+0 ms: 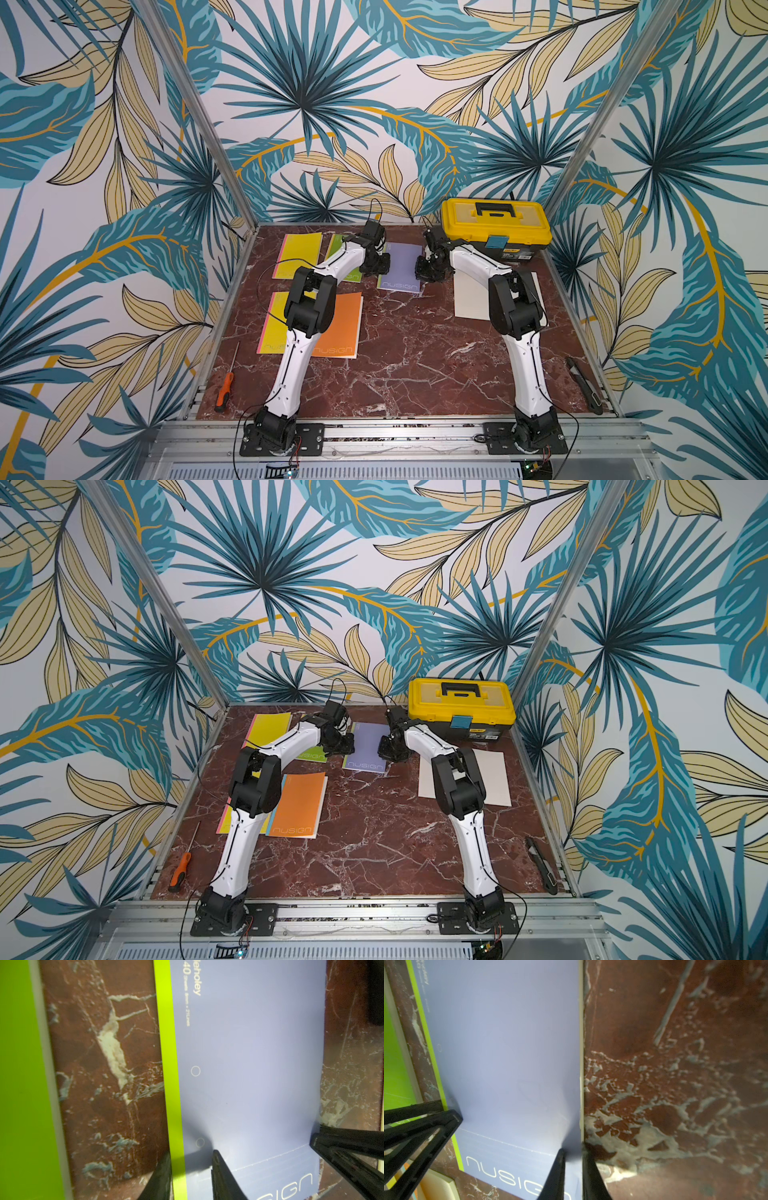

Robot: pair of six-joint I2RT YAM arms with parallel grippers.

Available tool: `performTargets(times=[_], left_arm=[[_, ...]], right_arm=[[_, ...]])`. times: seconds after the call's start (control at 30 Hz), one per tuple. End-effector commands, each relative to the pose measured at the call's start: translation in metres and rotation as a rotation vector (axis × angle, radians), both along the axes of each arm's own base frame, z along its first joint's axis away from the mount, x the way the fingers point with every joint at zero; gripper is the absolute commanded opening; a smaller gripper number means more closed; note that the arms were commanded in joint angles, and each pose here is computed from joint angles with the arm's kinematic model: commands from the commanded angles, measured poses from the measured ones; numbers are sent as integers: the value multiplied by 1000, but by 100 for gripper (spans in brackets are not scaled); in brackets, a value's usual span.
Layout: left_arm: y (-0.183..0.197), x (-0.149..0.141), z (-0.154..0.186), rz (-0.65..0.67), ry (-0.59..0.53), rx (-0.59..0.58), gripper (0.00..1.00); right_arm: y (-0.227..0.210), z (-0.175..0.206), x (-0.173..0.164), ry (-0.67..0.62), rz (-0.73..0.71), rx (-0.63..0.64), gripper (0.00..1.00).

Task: Close the notebook
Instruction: Move the notebook to the center of the board.

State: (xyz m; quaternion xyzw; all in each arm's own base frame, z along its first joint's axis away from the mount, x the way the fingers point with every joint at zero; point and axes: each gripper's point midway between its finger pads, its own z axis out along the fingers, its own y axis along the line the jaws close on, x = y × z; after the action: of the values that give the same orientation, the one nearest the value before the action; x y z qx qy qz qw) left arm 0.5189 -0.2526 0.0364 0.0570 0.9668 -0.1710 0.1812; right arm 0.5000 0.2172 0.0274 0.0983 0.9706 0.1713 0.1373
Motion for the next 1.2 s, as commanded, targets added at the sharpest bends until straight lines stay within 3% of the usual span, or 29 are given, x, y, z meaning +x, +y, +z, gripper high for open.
performTargets(times=[0.0, 0.37, 0.4, 0.63, 0.9, 1.17], left_arm=[[-25, -29, -19, -84, 105, -52, 40], [-17, -23, 1, -65, 53, -26, 46], [-17, -21, 19, -63, 20, -36, 47], [-11, -20, 34, -49, -19, -23, 52], [-8, -20, 50, -42, -50, -20, 54], [-4, -32, 73, -36, -88, -44, 57]], right_arm=[[13, -33, -15, 78, 41, 16, 17], [2, 7, -5, -4, 40, 10, 21], [1, 12, -4, -12, 39, 11, 22], [-7, 31, -6, -45, 38, 0, 22], [-16, 45, -10, -65, 31, -8, 31], [-66, 48, -31, -72, -32, -61, 35]])
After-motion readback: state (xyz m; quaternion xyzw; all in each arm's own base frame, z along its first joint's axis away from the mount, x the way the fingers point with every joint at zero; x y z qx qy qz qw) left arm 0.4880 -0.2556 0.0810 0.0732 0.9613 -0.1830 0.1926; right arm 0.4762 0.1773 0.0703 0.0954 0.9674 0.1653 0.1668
